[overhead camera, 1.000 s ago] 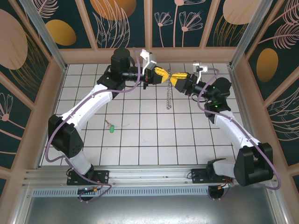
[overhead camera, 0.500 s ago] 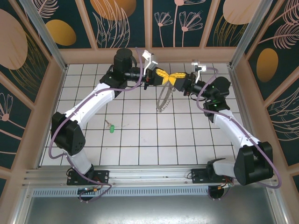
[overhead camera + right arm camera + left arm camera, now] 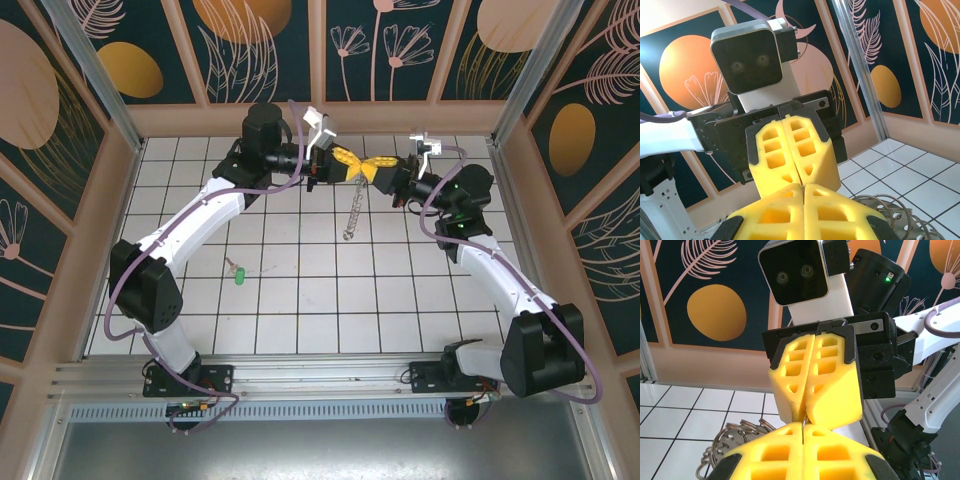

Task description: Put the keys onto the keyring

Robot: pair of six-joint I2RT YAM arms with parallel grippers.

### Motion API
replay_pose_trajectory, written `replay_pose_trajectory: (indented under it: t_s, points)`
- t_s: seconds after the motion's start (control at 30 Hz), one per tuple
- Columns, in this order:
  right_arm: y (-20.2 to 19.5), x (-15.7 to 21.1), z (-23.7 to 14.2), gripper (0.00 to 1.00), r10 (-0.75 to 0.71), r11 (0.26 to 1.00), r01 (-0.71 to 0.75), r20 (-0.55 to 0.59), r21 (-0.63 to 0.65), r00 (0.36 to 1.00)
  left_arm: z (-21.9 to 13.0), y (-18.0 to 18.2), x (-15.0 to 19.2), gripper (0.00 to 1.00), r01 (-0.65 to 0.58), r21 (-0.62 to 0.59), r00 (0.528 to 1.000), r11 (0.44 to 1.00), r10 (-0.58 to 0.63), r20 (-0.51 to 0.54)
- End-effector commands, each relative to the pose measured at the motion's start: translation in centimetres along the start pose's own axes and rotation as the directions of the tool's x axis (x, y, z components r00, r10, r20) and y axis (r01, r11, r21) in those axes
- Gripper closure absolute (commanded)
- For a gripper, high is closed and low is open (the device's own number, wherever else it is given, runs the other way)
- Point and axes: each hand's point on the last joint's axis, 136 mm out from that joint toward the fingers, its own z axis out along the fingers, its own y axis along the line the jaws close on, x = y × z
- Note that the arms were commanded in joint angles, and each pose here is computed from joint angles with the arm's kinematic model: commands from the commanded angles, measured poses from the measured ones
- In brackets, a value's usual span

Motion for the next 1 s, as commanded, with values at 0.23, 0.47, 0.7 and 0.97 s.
replay_pose_trajectory:
  t_s: [0.23, 0.47, 0.7, 0.97]
  points:
    - [1.7, -1.6, -0.6, 1.00, -0.056, 0.997, 0.057, 0.032, -0.046, 0.998, 0.1, -1.5, -2.4, 1.00, -0.069, 0.051, 0.997, 0.996, 0.067, 0.048]
    - [1.3, -1.9, -1.1, 0.90, -0.038, 0.999, 0.039, 0.037, -0.030, 0.999, 0.0, -1.8, -2.5, 1.00, -0.072, 0.065, 0.996, 0.995, 0.069, 0.050]
    - [1.4, -1.3, -1.3, 0.75, -0.029, 0.999, 0.030, 0.031, -0.033, 0.999, 0.0, -1.8, -2.6, 1.00, -0.077, 0.063, 0.996, 0.995, 0.074, 0.051]
    - [1.3, -1.2, -1.3, 0.78, -0.022, 0.999, 0.023, 0.033, -0.040, 0.999, 0.1, -1.7, -2.5, 1.00, -0.071, 0.069, 0.997, 0.995, 0.067, 0.049]
